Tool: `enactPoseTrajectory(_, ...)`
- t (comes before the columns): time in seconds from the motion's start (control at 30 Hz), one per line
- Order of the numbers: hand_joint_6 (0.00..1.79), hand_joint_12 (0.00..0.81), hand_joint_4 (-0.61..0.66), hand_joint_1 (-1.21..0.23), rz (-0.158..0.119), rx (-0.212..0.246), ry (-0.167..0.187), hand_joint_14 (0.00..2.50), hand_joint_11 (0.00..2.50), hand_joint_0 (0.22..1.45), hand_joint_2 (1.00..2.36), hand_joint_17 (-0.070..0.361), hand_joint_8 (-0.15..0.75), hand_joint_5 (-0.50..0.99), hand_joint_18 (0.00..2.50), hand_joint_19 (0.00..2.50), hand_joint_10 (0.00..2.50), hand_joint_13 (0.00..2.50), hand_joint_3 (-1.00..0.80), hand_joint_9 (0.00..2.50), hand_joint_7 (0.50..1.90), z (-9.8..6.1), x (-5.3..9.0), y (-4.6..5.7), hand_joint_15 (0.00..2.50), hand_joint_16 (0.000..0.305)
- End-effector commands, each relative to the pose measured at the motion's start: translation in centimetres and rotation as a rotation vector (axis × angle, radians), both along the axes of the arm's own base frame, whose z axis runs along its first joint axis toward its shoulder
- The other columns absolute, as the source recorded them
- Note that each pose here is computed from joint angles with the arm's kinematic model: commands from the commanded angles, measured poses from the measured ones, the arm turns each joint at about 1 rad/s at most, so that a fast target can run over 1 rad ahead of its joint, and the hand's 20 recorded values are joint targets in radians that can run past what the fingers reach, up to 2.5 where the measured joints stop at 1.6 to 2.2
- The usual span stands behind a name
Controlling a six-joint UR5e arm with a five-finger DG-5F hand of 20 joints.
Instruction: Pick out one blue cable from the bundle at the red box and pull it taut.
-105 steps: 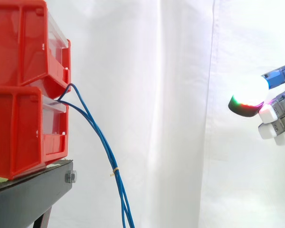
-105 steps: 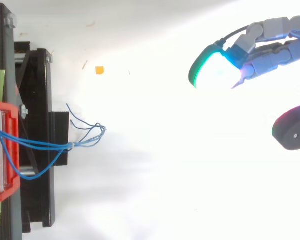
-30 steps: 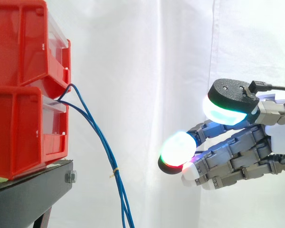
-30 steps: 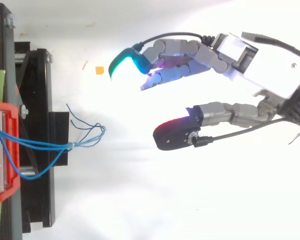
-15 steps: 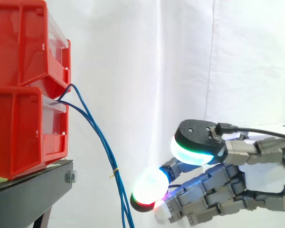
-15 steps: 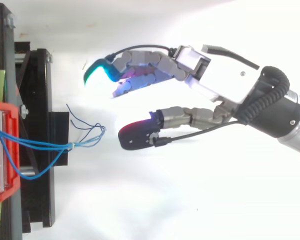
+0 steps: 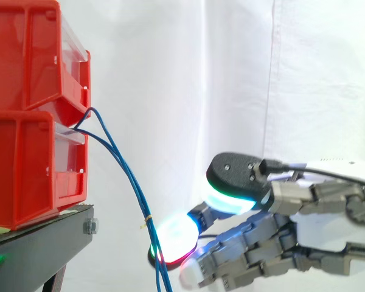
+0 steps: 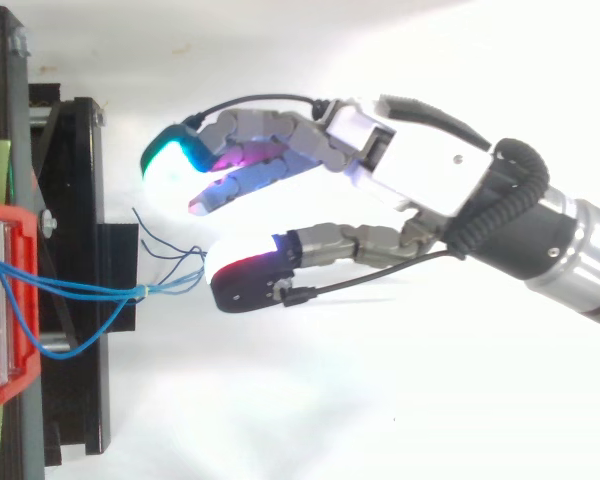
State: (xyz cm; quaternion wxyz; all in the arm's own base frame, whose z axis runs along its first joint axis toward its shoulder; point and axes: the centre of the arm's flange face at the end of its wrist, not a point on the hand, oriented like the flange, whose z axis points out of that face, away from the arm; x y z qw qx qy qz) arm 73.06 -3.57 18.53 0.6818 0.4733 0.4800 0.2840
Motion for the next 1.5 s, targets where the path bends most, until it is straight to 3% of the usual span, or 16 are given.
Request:
enactPoseTrajectory(0.0,0.50,0.331,0.23,-0.59,0.033,0.022,-0.028,0.01,0.22,0.55,1.00,0.101,0.283,-0.13,0.45,0.31,0.01,0.62,-0.49,0.88,0.78,-0.9,1.3,0.4,0.16,0.045)
enactPoseTrajectory(0.17,0.50,0.331,0.23,-0.58,0.066,0.016,-0.040,0.01,0.23,0.55,1.00,0.101,0.285,-0.13,0.47,0.32,0.01,0.63,-0.49,0.90,0.78,-0.5,1.7,1.2,0.17,0.045)
enactPoseTrajectory(0.2,0.50,0.332,0.23,-0.58,0.087,0.011,-0.043,0.01,0.23,0.55,1.00,0.101,0.282,-0.13,0.47,0.33,0.01,0.63,-0.49,0.90,0.78,-0.5,1.8,1.4,0.17,0.045)
enactPoseTrajectory(0.23,0.50,0.331,0.23,-0.57,0.094,0.012,-0.043,0.01,0.23,0.55,1.00,0.101,0.284,-0.13,0.47,0.33,0.01,0.63,-0.49,0.90,0.78,-0.9,1.9,1.5,0.17,0.045)
enactPoseTrajectory(0.27,0.50,0.332,0.23,-0.57,0.109,0.011,-0.035,0.01,0.23,0.55,1.00,0.101,0.284,-0.13,0.47,0.33,0.01,0.63,-0.49,0.90,0.78,-2.3,2.1,1.6,0.18,0.045)
enactPoseTrajectory(0.4,0.50,0.335,0.23,-0.57,0.153,0.043,-0.079,0.01,0.23,0.55,1.00,0.102,0.287,-0.13,0.48,0.33,0.01,0.64,-0.49,0.90,0.78,-4.6,2.9,2.2,0.18,0.045)
enactPoseTrajectory(0.47,0.50,0.335,0.23,-0.56,0.169,0.053,-0.124,0.01,0.23,0.55,1.00,0.102,0.283,-0.13,0.48,0.34,0.01,0.64,-0.49,0.90,0.79,-4.2,3.3,2.5,0.18,0.045)
enactPoseTrajectory(0.87,0.50,0.334,0.24,-0.56,0.184,0.048,-0.147,0.01,0.24,0.57,1.00,0.102,0.283,-0.12,0.50,0.36,0.01,0.66,-0.47,0.92,0.82,-3.5,3.8,2.5,0.19,0.045)
enactPoseTrajectory(1.47,0.50,0.323,0.21,-0.60,0.196,0.046,-0.178,0.01,0.28,0.64,1.01,0.098,0.283,-0.09,0.54,0.36,0.01,0.69,-0.36,0.94,1.06,-3.0,4.1,2.4,0.21,0.043)
